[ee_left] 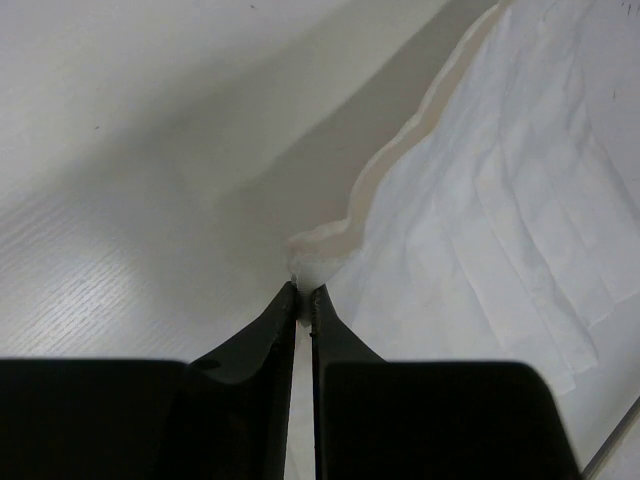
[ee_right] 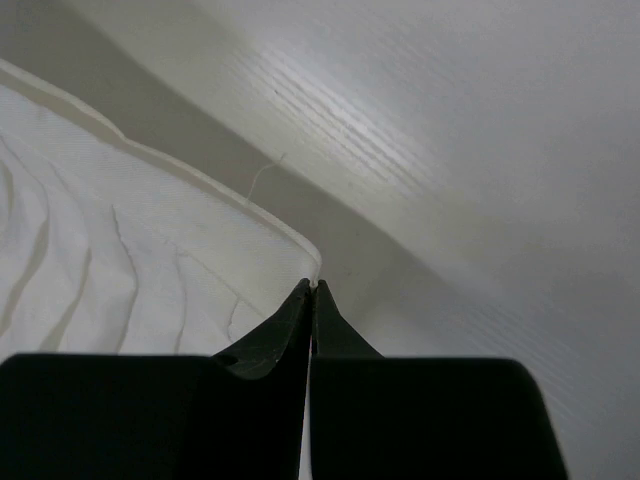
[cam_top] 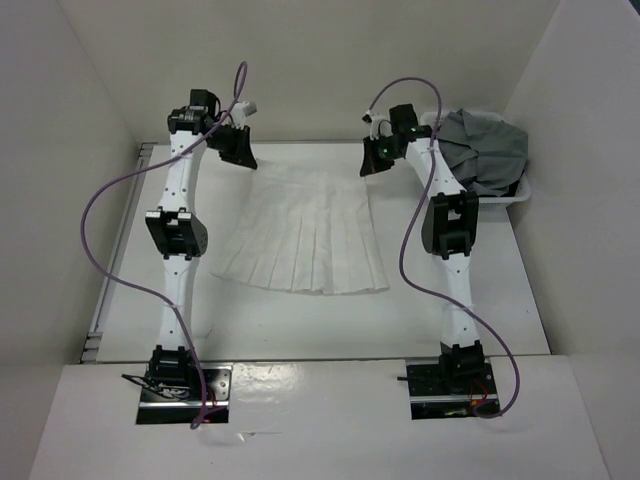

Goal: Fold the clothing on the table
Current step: Fold the skirt

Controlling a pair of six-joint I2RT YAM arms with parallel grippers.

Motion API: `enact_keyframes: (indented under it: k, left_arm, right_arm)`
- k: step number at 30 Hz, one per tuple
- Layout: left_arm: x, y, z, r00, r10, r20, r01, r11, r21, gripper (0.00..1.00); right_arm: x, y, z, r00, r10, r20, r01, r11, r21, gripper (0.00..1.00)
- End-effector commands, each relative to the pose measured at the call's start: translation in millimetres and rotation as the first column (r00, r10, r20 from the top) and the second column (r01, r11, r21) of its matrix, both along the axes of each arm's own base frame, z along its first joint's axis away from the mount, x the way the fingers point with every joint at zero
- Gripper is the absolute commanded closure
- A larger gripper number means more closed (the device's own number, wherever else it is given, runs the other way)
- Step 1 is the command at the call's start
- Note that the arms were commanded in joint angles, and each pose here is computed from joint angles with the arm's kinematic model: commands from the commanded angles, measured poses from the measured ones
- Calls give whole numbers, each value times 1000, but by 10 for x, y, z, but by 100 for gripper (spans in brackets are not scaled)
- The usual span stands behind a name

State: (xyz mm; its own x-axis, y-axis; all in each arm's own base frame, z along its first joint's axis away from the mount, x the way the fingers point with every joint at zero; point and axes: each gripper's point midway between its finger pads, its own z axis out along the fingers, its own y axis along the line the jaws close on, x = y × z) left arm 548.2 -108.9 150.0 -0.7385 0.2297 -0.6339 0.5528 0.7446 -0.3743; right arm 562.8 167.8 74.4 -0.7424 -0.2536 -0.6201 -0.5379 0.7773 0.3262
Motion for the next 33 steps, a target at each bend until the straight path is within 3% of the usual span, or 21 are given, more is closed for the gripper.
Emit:
enact_keyframes:
  k: [1,11,13,14,19,28,33]
  left_arm:
    - [32,126,437,993,18,118,-22,999,31,100]
    - [109,221,762,977,87,195,-94,995,30,100]
    - [148,256,708,976,127,177,-135,990,35,100]
    - [171,268,715,973,147,177,-155,987,33,100]
    - [229,468,677,940,310,142,-324,943,83,100]
    - [-49,415,767,926,373,55,-376,921,104,100]
    - [-145,431,878,921,385,65,-390,915,103,100]
  right_arm:
    - [172,-132,897,980,-46,194,53,998,-30,100]
    - [204,-203,1245,968,-72,240,87,995,-53,100]
    - [206,-143,1069,978,-69,199,82,995,-57,100]
    - [168,-149,1274,971,-70,229,83,995,-49,100]
    - [140,-31,1126,978,-61,201,74,996,-58,100]
    - [-27,276,1316,976,-64,209,82,994,-77,100]
    - [-231,434,1619,971,-71,227,92,992,-83,100]
